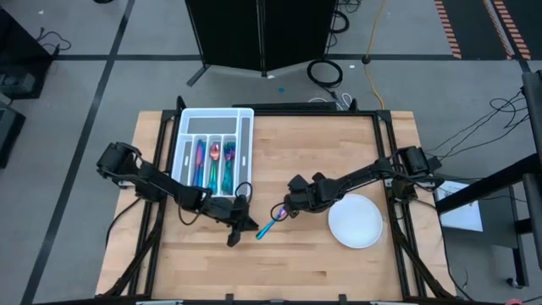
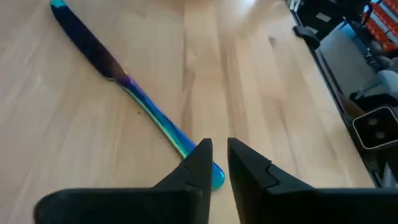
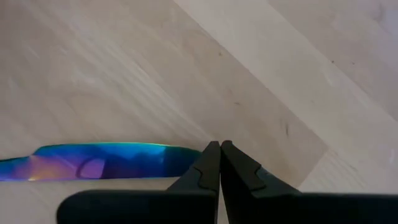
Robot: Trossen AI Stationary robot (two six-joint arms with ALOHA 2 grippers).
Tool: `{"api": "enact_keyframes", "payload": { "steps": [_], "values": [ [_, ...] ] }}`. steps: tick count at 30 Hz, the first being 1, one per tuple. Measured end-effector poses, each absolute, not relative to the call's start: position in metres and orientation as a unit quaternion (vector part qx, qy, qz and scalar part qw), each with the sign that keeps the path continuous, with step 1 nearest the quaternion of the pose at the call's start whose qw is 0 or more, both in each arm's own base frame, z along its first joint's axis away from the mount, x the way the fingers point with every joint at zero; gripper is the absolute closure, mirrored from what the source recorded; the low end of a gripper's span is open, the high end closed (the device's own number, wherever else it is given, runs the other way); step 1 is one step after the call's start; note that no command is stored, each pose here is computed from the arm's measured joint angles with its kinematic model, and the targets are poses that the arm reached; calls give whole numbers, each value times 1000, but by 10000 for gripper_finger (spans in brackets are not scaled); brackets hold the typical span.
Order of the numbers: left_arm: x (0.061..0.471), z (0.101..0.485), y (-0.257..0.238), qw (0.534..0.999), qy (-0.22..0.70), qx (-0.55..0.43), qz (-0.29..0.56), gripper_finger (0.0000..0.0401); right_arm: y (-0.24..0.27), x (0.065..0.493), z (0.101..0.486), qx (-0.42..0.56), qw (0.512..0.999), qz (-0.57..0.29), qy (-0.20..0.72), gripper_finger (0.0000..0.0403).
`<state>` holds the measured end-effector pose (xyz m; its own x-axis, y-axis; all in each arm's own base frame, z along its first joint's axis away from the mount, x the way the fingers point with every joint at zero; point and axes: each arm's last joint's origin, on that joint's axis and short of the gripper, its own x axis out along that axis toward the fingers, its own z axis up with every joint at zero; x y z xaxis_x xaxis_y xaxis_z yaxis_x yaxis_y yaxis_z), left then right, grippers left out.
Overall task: Sort silverware
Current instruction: Put the iridescent knife into the white silverware tray
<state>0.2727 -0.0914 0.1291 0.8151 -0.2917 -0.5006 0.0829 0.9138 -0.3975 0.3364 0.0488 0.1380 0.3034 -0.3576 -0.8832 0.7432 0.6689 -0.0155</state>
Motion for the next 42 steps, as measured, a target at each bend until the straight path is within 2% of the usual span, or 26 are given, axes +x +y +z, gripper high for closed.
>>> {"api": "enact_keyframes", "payload": {
  "steps": [9, 13, 17, 26, 35, 42],
  "values": [
    [276, 128, -93, 935, 288, -178, -102, 268, 49, 325, 121, 228, 781, -357, 460, 403],
    [278, 129, -92, 936, 297, -172, -83, 246, 48, 318, 108, 251, 786, -350, 444, 403],
    [280, 129, -91, 935, 310, -164, -57, 243, 47, 313, 103, 263, 779, -357, 442, 403],
    [293, 130, -106, 934, 315, -155, -63, 243, 48, 313, 103, 267, 778, -352, 447, 403],
    [323, 128, -132, 920, 388, -44, 18, 243, 51, 312, 102, 263, 780, -348, 449, 403],
    [336, 123, -143, 918, 379, -96, 71, 243, 53, 312, 102, 258, 783, -347, 447, 403]
  ]
}}
